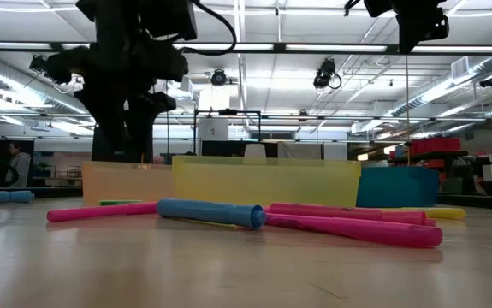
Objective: Pick & Place Markers
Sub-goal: Put the green pen into the blue bin
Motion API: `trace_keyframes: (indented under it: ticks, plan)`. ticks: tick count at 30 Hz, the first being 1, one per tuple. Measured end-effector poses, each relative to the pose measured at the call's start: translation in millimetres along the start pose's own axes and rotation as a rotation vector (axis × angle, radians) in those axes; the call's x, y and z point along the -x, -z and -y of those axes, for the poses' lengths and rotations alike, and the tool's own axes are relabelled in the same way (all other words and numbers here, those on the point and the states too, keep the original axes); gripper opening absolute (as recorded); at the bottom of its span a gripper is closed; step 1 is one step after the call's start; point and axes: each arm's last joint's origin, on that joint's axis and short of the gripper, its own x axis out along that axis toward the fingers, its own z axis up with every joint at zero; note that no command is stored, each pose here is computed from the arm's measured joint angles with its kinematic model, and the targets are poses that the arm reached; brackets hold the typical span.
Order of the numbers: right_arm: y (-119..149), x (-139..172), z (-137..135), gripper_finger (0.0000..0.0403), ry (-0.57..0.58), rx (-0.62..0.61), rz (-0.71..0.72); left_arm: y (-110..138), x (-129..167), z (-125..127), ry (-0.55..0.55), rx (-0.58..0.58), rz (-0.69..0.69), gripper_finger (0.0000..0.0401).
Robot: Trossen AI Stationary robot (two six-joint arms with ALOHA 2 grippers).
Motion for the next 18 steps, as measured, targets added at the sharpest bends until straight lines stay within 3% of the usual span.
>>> trace_keyframes:
  ticks: [18]
  plan:
    - [0,0,-1,0.0004,-0.018,-0.021,-0.016,29,-46,9,0.013,-0.018,0.044,0.0220]
